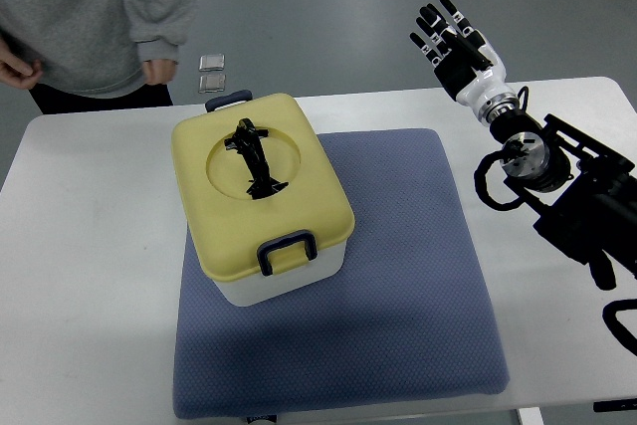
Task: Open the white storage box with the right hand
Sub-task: 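Swing the right hand over the yellow lid of the box, then lower the right hand onto the black handle on the yellow lid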
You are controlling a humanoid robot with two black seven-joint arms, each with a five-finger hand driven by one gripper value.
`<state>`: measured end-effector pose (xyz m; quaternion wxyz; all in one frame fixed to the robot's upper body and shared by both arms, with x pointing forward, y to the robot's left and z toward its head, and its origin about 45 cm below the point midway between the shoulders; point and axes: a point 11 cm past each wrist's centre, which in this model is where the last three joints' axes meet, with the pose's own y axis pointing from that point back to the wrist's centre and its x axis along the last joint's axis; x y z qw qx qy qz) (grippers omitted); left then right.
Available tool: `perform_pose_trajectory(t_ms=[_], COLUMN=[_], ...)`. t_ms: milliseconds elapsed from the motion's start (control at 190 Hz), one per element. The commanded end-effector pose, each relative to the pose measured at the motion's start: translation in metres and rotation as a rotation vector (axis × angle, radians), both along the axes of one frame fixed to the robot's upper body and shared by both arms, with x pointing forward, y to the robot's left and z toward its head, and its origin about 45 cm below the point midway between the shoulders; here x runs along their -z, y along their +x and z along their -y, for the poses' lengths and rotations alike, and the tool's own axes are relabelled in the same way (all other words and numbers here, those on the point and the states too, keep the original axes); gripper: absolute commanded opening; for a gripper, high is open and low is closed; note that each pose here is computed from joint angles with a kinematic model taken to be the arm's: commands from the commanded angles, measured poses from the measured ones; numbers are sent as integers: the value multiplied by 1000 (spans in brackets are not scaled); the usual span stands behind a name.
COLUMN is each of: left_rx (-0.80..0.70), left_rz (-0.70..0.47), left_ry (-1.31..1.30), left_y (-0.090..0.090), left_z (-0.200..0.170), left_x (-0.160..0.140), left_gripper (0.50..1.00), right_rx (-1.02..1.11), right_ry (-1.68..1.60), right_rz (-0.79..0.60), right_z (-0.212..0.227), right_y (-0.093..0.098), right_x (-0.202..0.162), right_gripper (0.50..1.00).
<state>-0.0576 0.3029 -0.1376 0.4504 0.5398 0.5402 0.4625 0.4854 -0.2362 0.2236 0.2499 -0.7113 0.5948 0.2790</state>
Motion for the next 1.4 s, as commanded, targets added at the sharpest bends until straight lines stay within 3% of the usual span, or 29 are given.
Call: perform_pose_trajectory(t_ms=[0, 279, 422, 696, 812, 917, 1081, 1265, 1397], left_rx=[1, -2, -2, -2, -4, -4, -2, -2, -2], left_rz=[0, 0, 0, 1, 1, 1, 1, 0, 0], left_ry=[0, 5, 2, -6, -7, -6, -6, -1, 3], left_y=[0, 0, 0, 0, 0, 0, 0, 0, 0], left_z=[0, -1, -1, 2, 2, 2, 2, 0, -1], left_x=[0, 0, 0, 0, 0, 0, 0, 0, 0], left_gripper=[1000, 1000, 1000, 1000, 1000, 1000, 1000, 1000, 1000], right_rx=[0, -34, -206, -719, -765, -809, -929, -1093, -1040], right_ry=[0, -83, -268, -953, -1308, -1559, -1785, -1888, -1878], right_rz=[1, 41, 139, 542, 659, 801, 897, 896, 972], right_z=[0, 2, -15, -60, -63, -86, -115, -126, -136], right_y=[0, 2, 2, -10, -11, -23, -42, -56, -58], right_x=[-1, -9, -29, -113, -145, -167, -147, -105, -104], right_gripper=[930, 930, 928, 928, 930, 930, 930, 930, 928])
